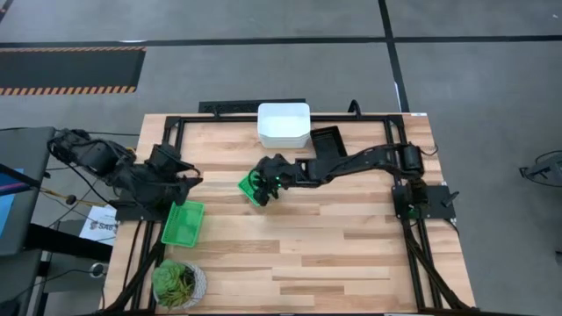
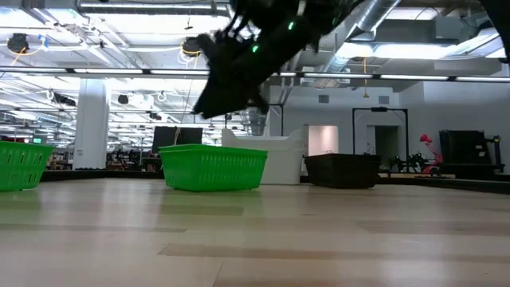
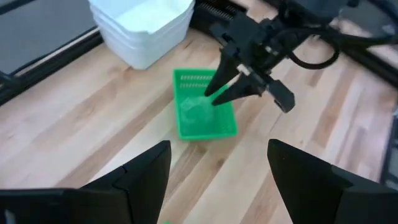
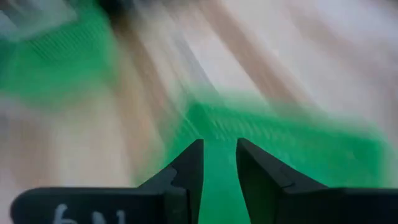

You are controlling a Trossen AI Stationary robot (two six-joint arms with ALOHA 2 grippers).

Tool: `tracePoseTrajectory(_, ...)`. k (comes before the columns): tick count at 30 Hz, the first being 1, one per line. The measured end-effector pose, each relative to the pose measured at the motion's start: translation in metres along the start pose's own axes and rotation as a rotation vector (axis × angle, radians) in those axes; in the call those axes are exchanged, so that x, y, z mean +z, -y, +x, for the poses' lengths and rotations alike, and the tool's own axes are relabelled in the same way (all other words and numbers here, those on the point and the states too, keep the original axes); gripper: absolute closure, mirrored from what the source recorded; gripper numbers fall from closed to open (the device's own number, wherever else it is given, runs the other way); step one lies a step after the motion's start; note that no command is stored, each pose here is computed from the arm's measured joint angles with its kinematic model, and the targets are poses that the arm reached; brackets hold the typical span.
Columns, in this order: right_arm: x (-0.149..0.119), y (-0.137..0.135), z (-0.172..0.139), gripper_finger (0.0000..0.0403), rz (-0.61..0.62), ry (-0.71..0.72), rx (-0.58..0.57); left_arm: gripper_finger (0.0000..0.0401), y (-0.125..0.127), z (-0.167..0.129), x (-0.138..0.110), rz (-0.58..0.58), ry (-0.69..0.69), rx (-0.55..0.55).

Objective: Stack baskets by color
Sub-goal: Stack the bottom right green bin into the top green bin, then stack the bottom green bin into the top green bin

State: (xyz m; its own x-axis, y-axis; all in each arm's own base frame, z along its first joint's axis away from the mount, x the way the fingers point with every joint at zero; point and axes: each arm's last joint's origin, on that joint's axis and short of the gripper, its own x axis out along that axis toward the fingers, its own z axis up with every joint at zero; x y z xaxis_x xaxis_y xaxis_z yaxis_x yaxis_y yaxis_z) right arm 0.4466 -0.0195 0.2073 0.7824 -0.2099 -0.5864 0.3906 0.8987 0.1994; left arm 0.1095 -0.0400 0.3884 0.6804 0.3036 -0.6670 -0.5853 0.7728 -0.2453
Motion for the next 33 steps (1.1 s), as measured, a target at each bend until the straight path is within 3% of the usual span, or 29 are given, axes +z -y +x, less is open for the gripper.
tracePoseTrajectory(7,-0.026,0.027,0.027,0.0299,0.030,-0.192,-0.114,0.0145,0.012,0.012,-0.006,0.048,-0.100,0.043)
tracePoseTrajectory(11,-0.026,0.039,0.025,0.0304,0.067,-0.237,-0.206,0.0145,0.016,0.017,-0.009,0.045,-0.153,0.066)
tracePoseTrajectory(18,-0.021,0.049,0.007,0.0305,0.028,-0.244,-0.397,0.0145,0.017,0.023,-0.018,0.013,-0.287,0.144)
tracePoseTrajectory(27,-0.016,0.052,-0.003,0.0305,0.010,-0.230,-0.463,0.0145,0.022,0.035,-0.040,0.036,-0.464,0.198)
tracePoseTrajectory(33,-0.006,0.029,-0.030,0.0305,-0.012,-0.192,-0.409,0.0145,0.007,0.064,-0.075,0.089,-0.584,0.342)
